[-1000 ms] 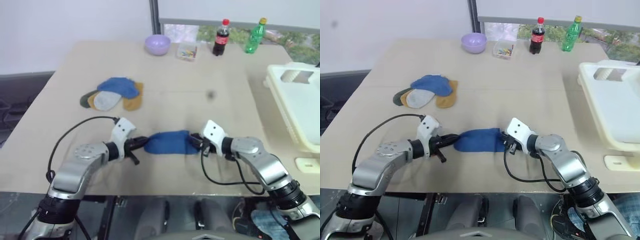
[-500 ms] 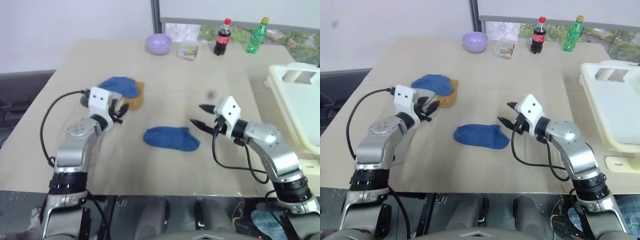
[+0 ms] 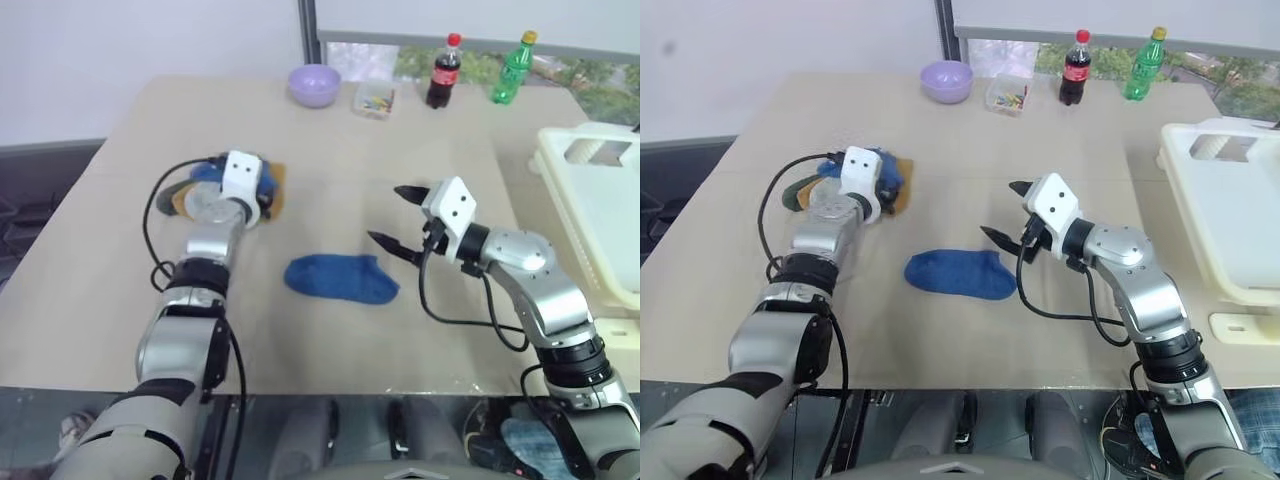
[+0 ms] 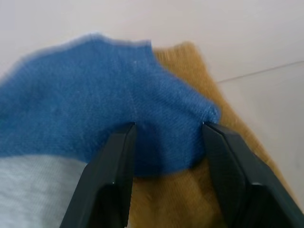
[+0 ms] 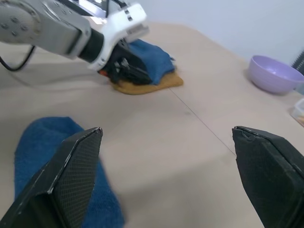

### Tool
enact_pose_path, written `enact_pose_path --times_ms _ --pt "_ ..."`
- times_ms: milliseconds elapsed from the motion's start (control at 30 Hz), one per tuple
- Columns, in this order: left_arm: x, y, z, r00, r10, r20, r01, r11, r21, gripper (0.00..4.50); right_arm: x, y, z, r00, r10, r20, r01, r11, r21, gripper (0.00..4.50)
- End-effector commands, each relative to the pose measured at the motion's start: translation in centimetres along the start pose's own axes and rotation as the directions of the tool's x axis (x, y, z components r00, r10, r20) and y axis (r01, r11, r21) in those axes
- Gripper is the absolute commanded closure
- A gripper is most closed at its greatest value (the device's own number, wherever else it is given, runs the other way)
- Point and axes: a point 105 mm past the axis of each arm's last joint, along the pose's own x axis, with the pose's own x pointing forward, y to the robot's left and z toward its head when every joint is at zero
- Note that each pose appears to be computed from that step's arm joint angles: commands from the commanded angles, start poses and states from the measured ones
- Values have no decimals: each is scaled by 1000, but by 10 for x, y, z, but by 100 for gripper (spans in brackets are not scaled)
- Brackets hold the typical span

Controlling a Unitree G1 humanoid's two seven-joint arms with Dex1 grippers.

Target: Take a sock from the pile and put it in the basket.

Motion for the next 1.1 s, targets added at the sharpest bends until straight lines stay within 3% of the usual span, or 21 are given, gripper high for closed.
enact_pose_path --times_ms 33,100,467,567,633,767,833,867,933,1100 --pt "2 -3 16 998 2 65 -2 1000 -6 363 -2 -2 17 998 -12 54 15 999 -47 0" --pt "1 -3 17 997 1 74 0 1000 -10 445 -3 -3 15 999 -18 47 20 999 -45 0" --pt "-11 -3 22 992 -41 118 47 998 -52 445 1 -1 10 999 -13 36 14 999 -42 0" --pt "-9 -1 23 994 -17 106 22 999 -45 376 2 -1 9 999 -7 37 9 999 -44 0" --pt "-6 1 30 993 24 117 -19 999 -45 302 2 -1 9 999 -6 38 8 999 -44 0" --pt "2 -4 36 992 67 106 -62 997 -50 105 3 -1 10 999 -8 40 10 999 -48 0" --pt "5 -8 36 993 71 96 -66 996 -53 23 3 -1 9 999 -10 40 12 999 -49 0" --pt "6 -9 36 993 75 94 -70 996 -55 5 3 0 9 999 -11 39 13 999 -50 0" --pt "8 -9 36 993 82 90 -77 995 -58 5 2 0 9 999 -16 37 18 999 -50 0" --pt "9 -11 34 993 78 87 -73 995 -61 219 0 -1 7 999 -31 31 33 998 -48 0"
